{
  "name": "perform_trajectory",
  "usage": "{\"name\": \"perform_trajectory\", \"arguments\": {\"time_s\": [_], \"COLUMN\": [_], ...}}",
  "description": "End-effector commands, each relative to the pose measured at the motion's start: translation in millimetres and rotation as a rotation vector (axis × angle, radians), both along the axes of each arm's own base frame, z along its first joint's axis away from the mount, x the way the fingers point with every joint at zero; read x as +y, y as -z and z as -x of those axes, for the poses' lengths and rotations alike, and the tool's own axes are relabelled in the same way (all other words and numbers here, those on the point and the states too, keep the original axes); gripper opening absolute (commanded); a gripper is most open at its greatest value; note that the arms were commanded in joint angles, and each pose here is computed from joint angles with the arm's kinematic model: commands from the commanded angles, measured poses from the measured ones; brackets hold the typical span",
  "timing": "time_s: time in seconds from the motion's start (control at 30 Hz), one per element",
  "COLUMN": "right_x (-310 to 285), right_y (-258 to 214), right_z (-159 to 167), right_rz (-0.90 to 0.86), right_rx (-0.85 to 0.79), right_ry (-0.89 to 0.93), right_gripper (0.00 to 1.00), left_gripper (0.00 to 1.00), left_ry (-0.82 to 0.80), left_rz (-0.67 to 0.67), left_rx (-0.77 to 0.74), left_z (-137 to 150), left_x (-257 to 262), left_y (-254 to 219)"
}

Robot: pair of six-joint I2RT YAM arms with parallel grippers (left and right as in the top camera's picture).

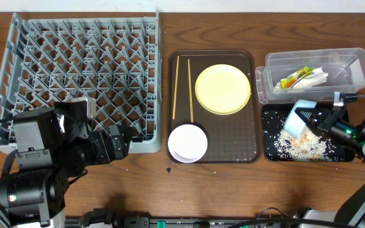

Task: Sort waste into correct bins and load items into the dishwasher
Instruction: 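Set the emptied blue bowl back on the brown tray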

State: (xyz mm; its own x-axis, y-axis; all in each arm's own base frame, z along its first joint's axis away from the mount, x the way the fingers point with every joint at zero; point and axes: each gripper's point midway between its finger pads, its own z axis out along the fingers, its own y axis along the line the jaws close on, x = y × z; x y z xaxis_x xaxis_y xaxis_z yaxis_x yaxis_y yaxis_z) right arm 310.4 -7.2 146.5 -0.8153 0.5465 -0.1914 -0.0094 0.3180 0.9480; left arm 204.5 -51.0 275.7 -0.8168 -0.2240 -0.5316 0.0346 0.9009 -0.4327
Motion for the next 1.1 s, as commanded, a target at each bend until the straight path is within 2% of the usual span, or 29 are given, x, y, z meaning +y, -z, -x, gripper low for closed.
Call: {"name": "perform_trajectory", "arguments": {"time_s": [0.0,0.03,0.1,0.13,0.2,0.23,0.3,0.33,0.4,0.43,0.5,0.53,0.57,0.6,0.63,0.7,0.73,0.77,0.8,0.87,0.9,0.97,1.0,1.07], "right_x": [-1,1,16,16,4,7,19,19,8,9,19,15,4,-1,2,18,19,8,8,23,25,11,16,38], "right_y": [0,-2,-39,-37,-7,-13,-48,-45,-14,-15,-39,-28,-2,9,4,-33,-31,-7,-7,-42,-39,-2,-9,-57], "right_z": [-2,1,6,6,0,2,7,7,1,4,8,7,4,5,8,10,10,6,6,10,9,4,7,16], "right_rz": [0.06,0.002,-0.078,-0.047,0.044,-0.013,-0.087,-0.06,0.027,-0.014,-0.046,0.001,0.07,0.083,0.048,-0.034,-0.019,0.067,0.043,-0.05,-0.025,0.071,0.033,-0.077], "right_rx": [0.011,0.062,-0.183,-0.192,0.002,0.008,-0.231,-0.235,-0.032,0.006,-0.178,-0.121,0.045,0.143,0.136,-0.117,-0.111,0.024,0.061,-0.161,-0.159,0.094,0.066,-0.252], "right_ry": [0.011,0.023,-0.07,-0.073,0.001,-0.003,-0.087,-0.088,-0.015,-0.008,-0.074,-0.056,0.01,0.053,0.043,-0.06,-0.062,-0.004,0.009,-0.082,-0.087,0.013,-0.01,-0.14], "right_gripper": [0.01,0.01,0.01,0.01,0.01,0.01,0.01,0.01,0.01,0.01,0.01,0.01,0.01,0.01,0.01,0.01,0.01,0.01,0.01,0.01,0.01,0.01,0.01,0.01], "left_gripper": [0.94,0.95,0.95,0.95,0.95,0.95,0.94,0.95,0.95,0.95,0.95,0.95,0.94,0.95,0.94,0.95,0.95,0.95,0.95,0.95,0.95,0.94,0.95,0.95], "left_ry": [0.009,0.009,0.009,0.009,0.009,0.009,0.009,0.009,0.009,0.009,0.009,0.009,0.009,0.009,0.009,0.009,0.009,0.009,0.009,0.009,0.009,0.009,0.009,0.009], "left_rz": [-0.015,-0.015,-0.014,-0.014,-0.014,-0.014,-0.014,-0.014,-0.014,-0.014,-0.013,-0.013,-0.013,-0.013,-0.013,-0.013,-0.013,-0.013,-0.013,-0.013,-0.013,-0.013,-0.013,-0.012], "left_rx": [-0.005,-0.006,-0.002,0.0,0.002,0.001,0.002,0.003,0.002,0.001,0.006,0.009,0.01,0.01,0.009,0.01,0.01,0.009,0.009,0.01,0.01,0.01,0.01,0.014], "left_z": [1,0,1,2,2,2,2,2,2,2,3,3,3,3,3,3,3,3,3,3,3,3,3,4], "left_x": [0,0,0,0,0,0,0,0,0,0,0,0,0,0,0,0,0,0,0,0,0,0,0,0], "left_y": [-1,-1,-1,-1,0,-1,0,0,0,0,0,1,1,1,1,1,1,0,1,1,1,1,1,1]}}
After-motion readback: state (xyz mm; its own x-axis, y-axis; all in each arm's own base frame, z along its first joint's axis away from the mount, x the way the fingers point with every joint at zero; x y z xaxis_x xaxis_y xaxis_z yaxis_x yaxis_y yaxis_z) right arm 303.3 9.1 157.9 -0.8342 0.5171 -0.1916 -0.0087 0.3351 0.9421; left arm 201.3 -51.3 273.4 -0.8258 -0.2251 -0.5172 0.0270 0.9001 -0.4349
